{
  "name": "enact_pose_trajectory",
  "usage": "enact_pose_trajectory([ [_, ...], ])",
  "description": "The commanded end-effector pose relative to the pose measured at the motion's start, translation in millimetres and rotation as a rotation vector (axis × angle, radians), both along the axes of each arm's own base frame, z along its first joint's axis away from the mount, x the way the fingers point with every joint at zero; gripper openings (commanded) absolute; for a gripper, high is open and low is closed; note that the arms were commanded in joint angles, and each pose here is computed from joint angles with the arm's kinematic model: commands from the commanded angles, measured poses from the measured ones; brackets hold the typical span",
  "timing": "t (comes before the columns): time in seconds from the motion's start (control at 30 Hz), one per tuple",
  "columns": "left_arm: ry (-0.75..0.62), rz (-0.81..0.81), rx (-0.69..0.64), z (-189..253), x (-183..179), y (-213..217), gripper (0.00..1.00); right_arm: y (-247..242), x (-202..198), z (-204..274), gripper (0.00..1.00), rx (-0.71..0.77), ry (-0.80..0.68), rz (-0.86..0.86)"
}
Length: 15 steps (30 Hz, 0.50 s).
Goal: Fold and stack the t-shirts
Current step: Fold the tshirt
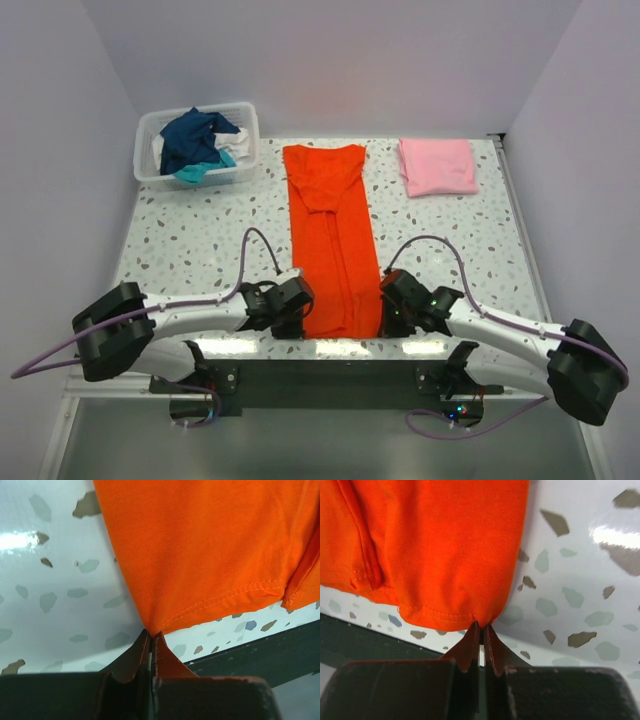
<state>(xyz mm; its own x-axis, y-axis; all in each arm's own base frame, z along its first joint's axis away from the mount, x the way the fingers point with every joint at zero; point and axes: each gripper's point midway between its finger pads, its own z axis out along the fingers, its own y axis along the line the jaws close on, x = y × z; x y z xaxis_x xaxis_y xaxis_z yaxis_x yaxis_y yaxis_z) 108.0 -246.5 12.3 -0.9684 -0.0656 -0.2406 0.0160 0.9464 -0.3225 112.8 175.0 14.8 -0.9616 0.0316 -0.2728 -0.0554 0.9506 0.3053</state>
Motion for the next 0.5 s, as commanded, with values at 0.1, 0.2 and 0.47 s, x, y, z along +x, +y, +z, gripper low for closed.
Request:
enact_pose_trajectory([
  [0.1,0.026,0.035,0.036,-3,-20,18,0.0,13,-24,15,0.0,0.102,0.019,0.038],
  [0.2,-0.009,0.038,-0.004,8,-14,10,0.0,10,-15,23,0.0,0.087,-0.033,0.037],
  [0.47,-0.146,0.051,0.001,42,19,-2,0.0,29,24,70,0.0,0.093,-0.199,0.077],
])
